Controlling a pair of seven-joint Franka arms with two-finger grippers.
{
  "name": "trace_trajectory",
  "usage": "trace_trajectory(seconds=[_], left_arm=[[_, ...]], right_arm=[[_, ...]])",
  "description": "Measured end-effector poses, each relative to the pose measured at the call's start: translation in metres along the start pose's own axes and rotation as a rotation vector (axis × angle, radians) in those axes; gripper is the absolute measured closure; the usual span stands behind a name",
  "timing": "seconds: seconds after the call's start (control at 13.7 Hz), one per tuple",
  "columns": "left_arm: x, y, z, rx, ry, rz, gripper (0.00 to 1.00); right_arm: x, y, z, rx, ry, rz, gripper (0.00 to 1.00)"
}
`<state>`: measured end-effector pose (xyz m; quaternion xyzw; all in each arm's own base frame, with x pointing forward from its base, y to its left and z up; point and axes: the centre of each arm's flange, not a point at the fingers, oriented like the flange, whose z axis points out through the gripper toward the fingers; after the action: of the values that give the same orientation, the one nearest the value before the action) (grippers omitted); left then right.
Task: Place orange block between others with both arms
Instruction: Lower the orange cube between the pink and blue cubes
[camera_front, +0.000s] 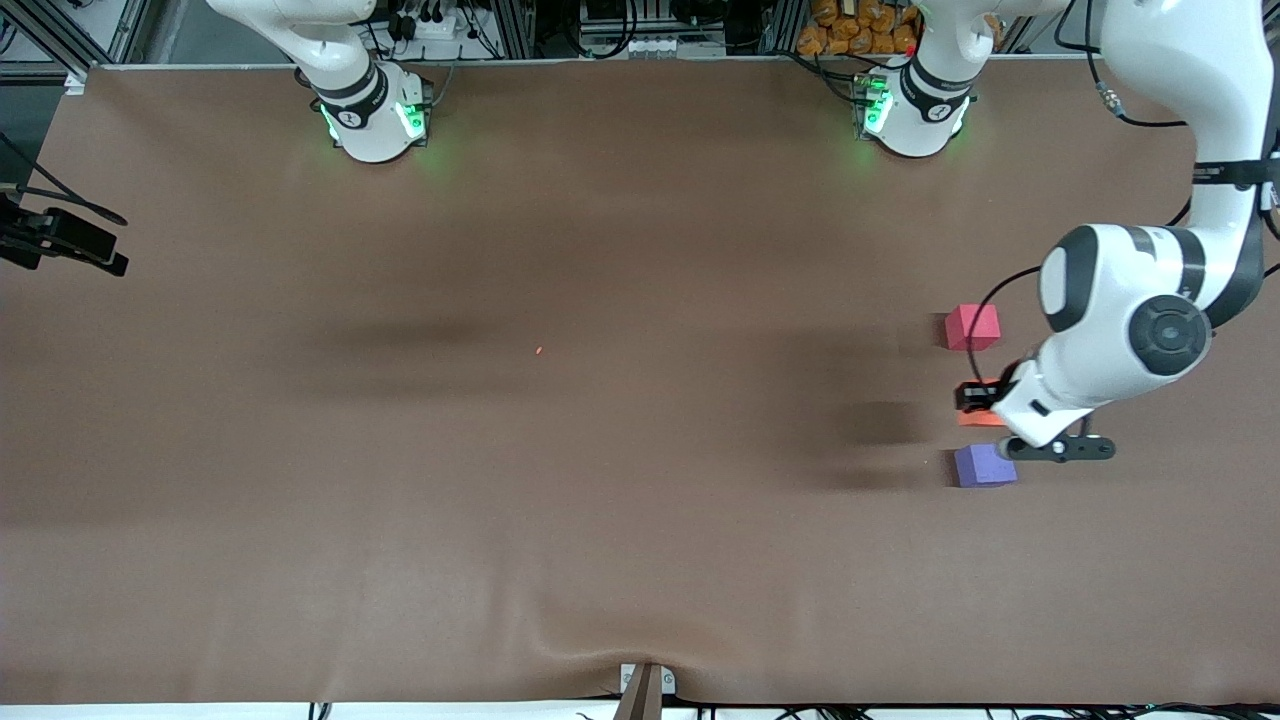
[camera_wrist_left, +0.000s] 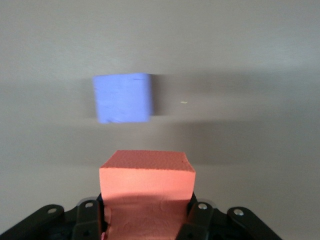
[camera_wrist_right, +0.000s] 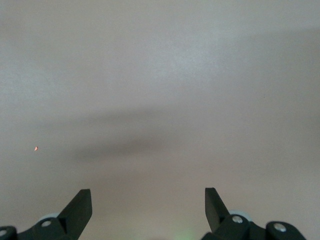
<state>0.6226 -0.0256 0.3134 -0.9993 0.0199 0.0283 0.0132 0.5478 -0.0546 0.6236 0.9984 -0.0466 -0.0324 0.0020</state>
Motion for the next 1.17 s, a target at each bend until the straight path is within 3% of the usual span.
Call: trace_trajectory(seconds=[0.15,0.44,1.17], left_arm=[[-0.014,-0.026,0.032,-0.007,0.022,0.019,0.46],[-0.033,-0.020,0.074,-0.014,0.051,0.037,0.46],[-0.031,-0.027,0.116,-0.021,0.085,0.022,0.46]], right_arm=[[0.000,0.000,0.000,0.000,0.000,0.000,0.00],[0.000,0.000,0.000,0.000,0.000,0.000,0.00],[0.000,0.000,0.000,0.000,0.000,0.000,0.00]])
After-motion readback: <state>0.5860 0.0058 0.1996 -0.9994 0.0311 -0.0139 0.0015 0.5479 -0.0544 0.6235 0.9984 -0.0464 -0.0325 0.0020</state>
